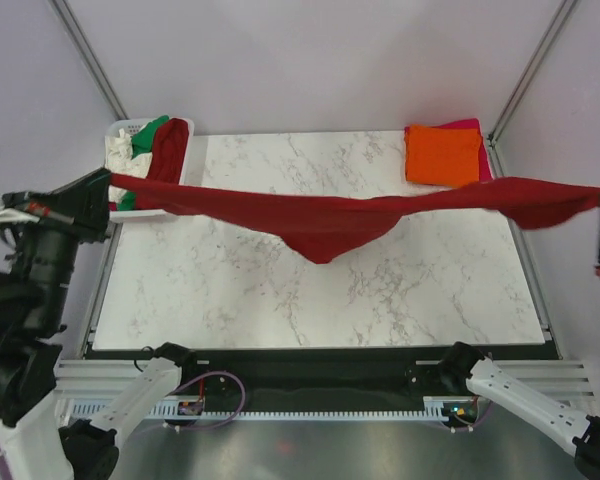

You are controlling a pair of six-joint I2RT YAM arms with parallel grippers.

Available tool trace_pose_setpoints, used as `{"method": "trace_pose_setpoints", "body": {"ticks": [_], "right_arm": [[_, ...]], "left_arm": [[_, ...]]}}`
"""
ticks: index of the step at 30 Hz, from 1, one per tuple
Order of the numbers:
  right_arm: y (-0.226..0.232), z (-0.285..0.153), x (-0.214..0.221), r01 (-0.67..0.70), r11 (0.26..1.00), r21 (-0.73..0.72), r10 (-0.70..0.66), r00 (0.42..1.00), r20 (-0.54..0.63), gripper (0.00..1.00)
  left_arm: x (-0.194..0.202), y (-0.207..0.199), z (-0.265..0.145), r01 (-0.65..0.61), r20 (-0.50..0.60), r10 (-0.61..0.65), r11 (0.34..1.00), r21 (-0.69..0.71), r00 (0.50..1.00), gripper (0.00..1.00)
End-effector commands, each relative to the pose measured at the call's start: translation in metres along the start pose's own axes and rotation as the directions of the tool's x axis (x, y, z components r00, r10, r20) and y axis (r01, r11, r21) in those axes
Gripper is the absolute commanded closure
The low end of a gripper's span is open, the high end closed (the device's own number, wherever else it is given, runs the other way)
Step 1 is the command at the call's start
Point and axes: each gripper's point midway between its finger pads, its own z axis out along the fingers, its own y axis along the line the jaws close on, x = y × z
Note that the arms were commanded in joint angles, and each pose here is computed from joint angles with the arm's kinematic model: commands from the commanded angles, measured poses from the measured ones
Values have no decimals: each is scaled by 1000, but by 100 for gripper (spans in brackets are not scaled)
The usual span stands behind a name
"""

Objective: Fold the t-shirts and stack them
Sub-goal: Flatten the tshirt out

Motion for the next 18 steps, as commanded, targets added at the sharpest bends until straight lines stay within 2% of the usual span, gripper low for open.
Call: {"method": "trace_pose_setpoints", "body": {"ticks": [1, 2, 4, 5, 10, 13, 14, 16, 17, 18], "right_arm": [[20, -9, -31, 63, 987, -147, -47, 993, 109, 100], [25, -11, -36, 77, 980, -186, -55, 991, 123, 100], [28, 0, -34, 95, 981, -168, -77, 991, 109, 100], [20, 8, -32, 102, 990, -97, -94, 991, 91, 100], [29, 81, 18, 273, 960, 65, -268, 961, -69, 100], [37, 123, 52, 387, 913, 132, -368, 918, -147, 100], [44, 143, 78, 461, 878, 127, -434, 880, -193, 100], [46, 166, 94, 510, 843, 170, -474, 855, -211, 100], [49, 189, 130, 559, 814, 158, -511, 819, -261, 100], [48, 203, 135, 548, 820, 167, -501, 827, -256, 100]], "left_arm": [[-4, -5, -20, -57, 1, 57, 996, 66, 998, 98], [-8, -6, -25, -53, 13, 52, 996, 73, 999, 98], [-11, -8, -29, -47, 23, 45, 995, 83, 999, 98], [-9, -9, -26, -48, 14, 47, 995, 85, 999, 98], [18, -5, 8, -15, -68, 16, 999, 29, 998, 98], [41, -1, 47, -48, -130, 45, 999, -20, 990, 98], [60, 1, 73, -67, -183, 58, 997, -45, 981, 98], [78, 6, 95, -87, -227, 66, 993, -83, 972, 98], [89, 8, 109, -95, -253, 68, 991, -97, 965, 98], [115, 14, 132, -116, -314, 74, 986, -119, 947, 98]]}}
